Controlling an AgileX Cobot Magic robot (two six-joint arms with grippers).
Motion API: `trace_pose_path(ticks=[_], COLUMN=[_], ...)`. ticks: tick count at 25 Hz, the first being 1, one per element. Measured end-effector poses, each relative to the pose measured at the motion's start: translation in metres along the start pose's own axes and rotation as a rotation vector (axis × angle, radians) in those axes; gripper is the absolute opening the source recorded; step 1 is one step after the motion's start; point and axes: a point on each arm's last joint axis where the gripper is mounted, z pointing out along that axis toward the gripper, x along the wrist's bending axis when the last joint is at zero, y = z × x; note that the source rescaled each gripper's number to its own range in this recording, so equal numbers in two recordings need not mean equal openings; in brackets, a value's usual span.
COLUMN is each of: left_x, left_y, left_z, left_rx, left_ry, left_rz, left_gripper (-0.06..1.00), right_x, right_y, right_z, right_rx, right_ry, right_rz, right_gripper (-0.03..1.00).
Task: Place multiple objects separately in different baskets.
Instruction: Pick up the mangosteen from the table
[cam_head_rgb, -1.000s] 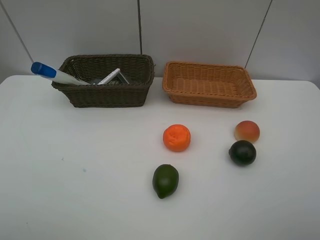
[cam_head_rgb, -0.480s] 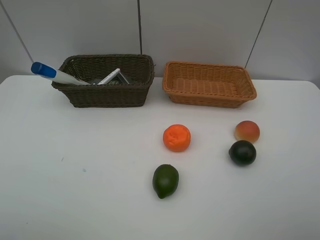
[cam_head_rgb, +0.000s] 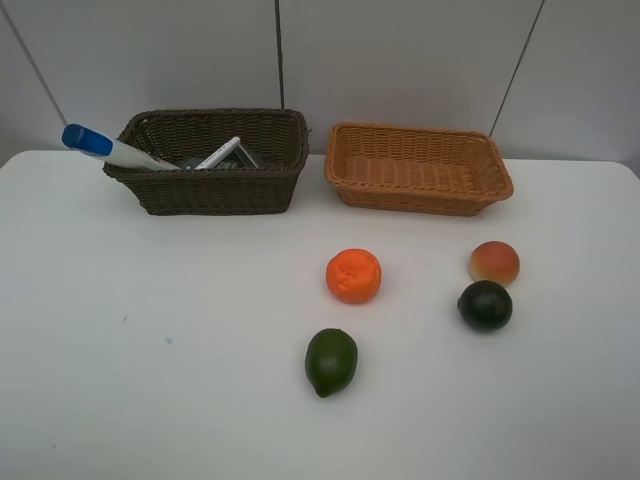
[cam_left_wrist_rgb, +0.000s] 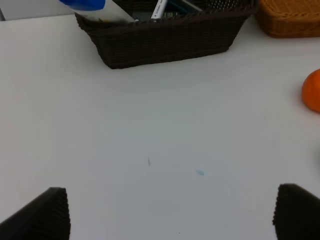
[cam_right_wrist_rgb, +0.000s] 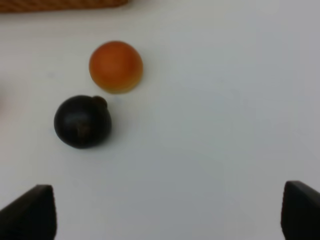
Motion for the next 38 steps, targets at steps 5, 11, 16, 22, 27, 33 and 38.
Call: trace_pose_path(ticks=[5, 11, 16, 22, 27, 33, 38], left_x=[0.000, 0.000, 0.000, 0.000, 0.000, 0.000, 0.000], left_y=[0.000, 0.000, 0.000, 0.000, 0.000, 0.000, 0.000], left_z=[0.000, 0.000, 0.000, 0.000, 0.000, 0.000, 0.000], left_rx=[0.000, 0.000, 0.000, 0.000, 0.000, 0.000, 0.000], left_ry=[0.000, 0.000, 0.000, 0.000, 0.000, 0.000, 0.000], left_rz=[0.000, 0.000, 0.000, 0.000, 0.001, 0.001, 0.001], left_gripper=[1.00, 1.00, 1.00, 1.00, 1.00, 1.00, 1.00], right_x=[0.003, 0.008, 0.022, 0.065, 0.082, 0.084, 0.085], right_y=[0.046, 0.089, 0.096, 0.086, 0.076, 0.069, 0.062], right_z=[0.047, 0.100, 0.130, 0.159, 0.188, 0.216, 0.231], right_rx=[0.252, 0.407, 0.492, 0.550, 0.586, 0.598, 0.621], right_ry=[-0.001, 0.024, 0.090, 0.161, 0.166, 0.146, 0.139], right_rz=[-0.005, 0.022, 0.043, -0.110, -0.165, -0.183, -0.187], right_gripper=[0.99, 0.99, 0.99, 0.99, 0.99, 0.99, 0.99])
